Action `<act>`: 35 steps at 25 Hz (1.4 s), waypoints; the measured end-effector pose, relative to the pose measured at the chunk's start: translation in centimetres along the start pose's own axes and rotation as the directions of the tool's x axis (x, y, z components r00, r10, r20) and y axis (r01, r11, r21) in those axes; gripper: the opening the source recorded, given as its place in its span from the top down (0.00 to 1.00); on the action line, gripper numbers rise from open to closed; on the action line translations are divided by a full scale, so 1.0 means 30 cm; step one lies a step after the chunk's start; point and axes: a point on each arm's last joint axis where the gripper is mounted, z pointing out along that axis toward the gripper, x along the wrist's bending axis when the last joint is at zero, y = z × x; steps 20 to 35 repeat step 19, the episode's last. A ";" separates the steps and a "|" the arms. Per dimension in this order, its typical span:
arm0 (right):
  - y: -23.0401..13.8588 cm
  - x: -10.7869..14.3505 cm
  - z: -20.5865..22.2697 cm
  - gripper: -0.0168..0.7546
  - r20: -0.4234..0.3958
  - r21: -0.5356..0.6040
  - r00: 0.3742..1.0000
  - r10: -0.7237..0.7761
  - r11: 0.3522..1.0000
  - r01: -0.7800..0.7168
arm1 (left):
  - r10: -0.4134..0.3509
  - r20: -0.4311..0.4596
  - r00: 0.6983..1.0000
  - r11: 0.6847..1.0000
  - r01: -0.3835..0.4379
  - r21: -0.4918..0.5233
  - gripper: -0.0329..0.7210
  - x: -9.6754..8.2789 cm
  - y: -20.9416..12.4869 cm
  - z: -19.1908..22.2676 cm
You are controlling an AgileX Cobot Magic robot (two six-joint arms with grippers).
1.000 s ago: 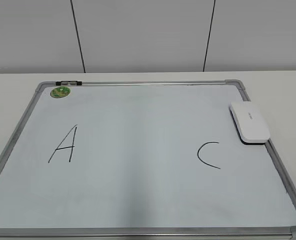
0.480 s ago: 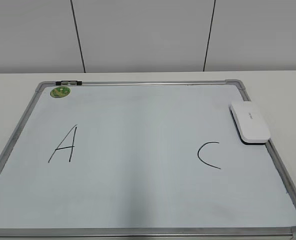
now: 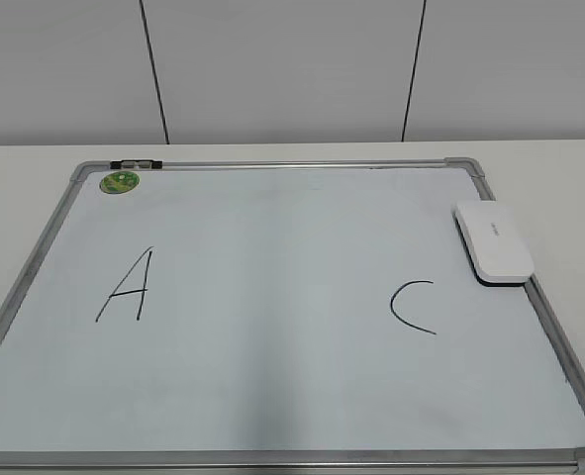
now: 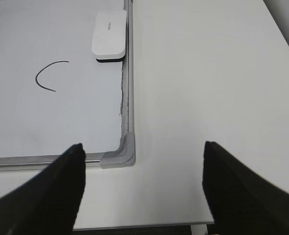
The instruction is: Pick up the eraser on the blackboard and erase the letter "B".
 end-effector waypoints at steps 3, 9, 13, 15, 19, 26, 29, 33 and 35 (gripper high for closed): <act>0.000 0.000 0.000 0.26 0.000 0.000 1.000 0.000 1.000 0.000 | 0.000 0.000 1.000 1.000 0.000 0.000 0.30 0.000 0.000 0.000; 0.000 0.000 0.000 0.26 0.000 0.000 1.000 0.000 1.000 0.000 | 0.000 0.000 1.000 1.000 0.000 0.000 0.30 0.000 0.000 0.000; 0.000 0.000 0.000 0.26 0.000 0.000 1.000 0.000 1.000 0.000 | 0.000 0.000 1.000 1.000 0.000 0.000 0.30 0.000 0.000 0.000; 0.000 0.000 0.000 0.26 0.000 0.000 1.000 0.000 1.000 0.000 | 0.000 0.000 1.000 1.000 0.000 0.000 0.31 0.000 0.000 0.000; 0.000 0.000 0.000 0.26 0.000 0.000 1.000 0.000 1.000 0.000 | 0.000 0.000 1.000 1.000 0.000 0.000 0.32 0.000 0.000 0.000; 0.000 0.000 0.000 0.26 0.000 0.000 1.000 0.000 1.000 0.000 | 0.000 0.000 1.000 1.000 0.000 0.000 0.32 0.000 0.000 0.000; 0.000 0.000 0.000 0.26 0.000 0.000 1.000 0.000 1.000 0.000 | 0.000 0.000 1.000 1.000 0.000 0.000 0.32 0.000 0.000 0.000; 0.000 0.000 0.000 0.26 0.000 0.000 1.000 0.000 1.000 0.000 | 0.000 0.000 1.000 1.000 0.000 0.000 0.32 0.000 0.000 0.000; 0.000 0.000 0.000 0.26 0.000 0.000 1.000 0.000 1.000 0.000 | 0.000 0.000 1.000 1.000 0.000 0.000 0.32 0.000 0.000 0.000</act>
